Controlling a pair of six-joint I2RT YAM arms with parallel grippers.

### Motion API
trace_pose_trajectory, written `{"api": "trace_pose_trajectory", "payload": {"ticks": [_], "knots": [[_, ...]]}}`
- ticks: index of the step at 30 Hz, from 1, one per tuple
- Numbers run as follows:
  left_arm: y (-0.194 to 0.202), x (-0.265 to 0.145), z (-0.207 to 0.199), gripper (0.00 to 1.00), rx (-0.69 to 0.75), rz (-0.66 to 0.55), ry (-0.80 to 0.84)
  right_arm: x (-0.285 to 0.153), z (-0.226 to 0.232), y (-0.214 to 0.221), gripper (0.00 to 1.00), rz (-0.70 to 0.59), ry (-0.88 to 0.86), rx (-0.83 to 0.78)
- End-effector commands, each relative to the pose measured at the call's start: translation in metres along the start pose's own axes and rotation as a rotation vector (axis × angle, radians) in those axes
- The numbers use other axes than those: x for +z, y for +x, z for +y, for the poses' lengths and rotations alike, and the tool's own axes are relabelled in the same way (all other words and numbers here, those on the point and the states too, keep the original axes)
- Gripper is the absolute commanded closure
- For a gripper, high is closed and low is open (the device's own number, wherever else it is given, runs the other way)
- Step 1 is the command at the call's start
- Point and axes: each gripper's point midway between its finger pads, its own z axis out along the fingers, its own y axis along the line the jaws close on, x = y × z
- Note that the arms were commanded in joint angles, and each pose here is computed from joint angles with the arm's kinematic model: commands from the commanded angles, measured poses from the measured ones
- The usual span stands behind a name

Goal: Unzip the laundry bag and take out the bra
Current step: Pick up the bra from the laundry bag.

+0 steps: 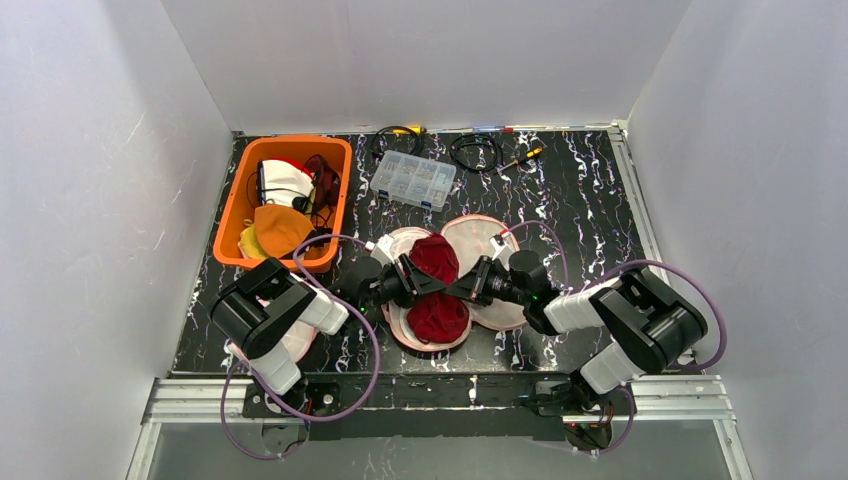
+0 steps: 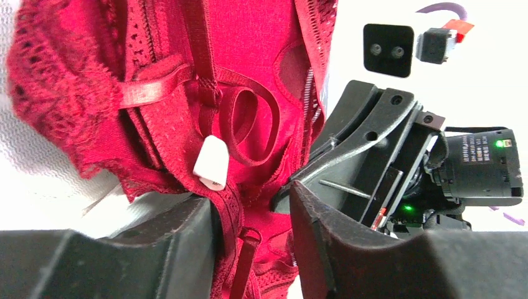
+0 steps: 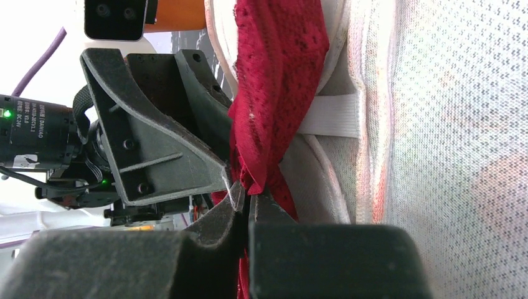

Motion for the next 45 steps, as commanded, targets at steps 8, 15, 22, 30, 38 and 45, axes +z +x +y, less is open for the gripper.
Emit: {"api": "trace_pose_trajectory", "payload": {"ticks": [8, 15, 22, 30, 38, 45], "knots": [[-0.003, 0.007, -0.015, 0.84, 0.024, 0.013, 0.055, -0.002, 0.013, 0.001, 0.99, 0.005, -0.070, -0.015], [-0.002, 0.006, -0.007, 1.00, 0.030, 0.008, 0.027, -0.008, 0.002, -0.003, 0.59, -0.009, 0.033, -0.076], [-0.004, 0.003, -0.001, 1.00, 0.054, -0.001, -0.011, -0.026, 0.002, -0.020, 0.15, -0.044, 0.180, -0.211], [-0.011, -0.009, -0.010, 1.00, 0.156, 0.005, -0.087, -0.067, 0.013, -0.043, 0.05, -0.090, 0.342, -0.381], [-0.028, -0.035, -0.046, 1.00, 0.305, -0.038, -0.102, -0.093, 0.029, -0.051, 0.06, -0.143, 0.346, -0.459], [-0.044, -0.061, -0.081, 1.00, 0.393, -0.086, -0.109, -0.106, 0.045, -0.056, 0.06, -0.192, 0.314, -0.481]]}}
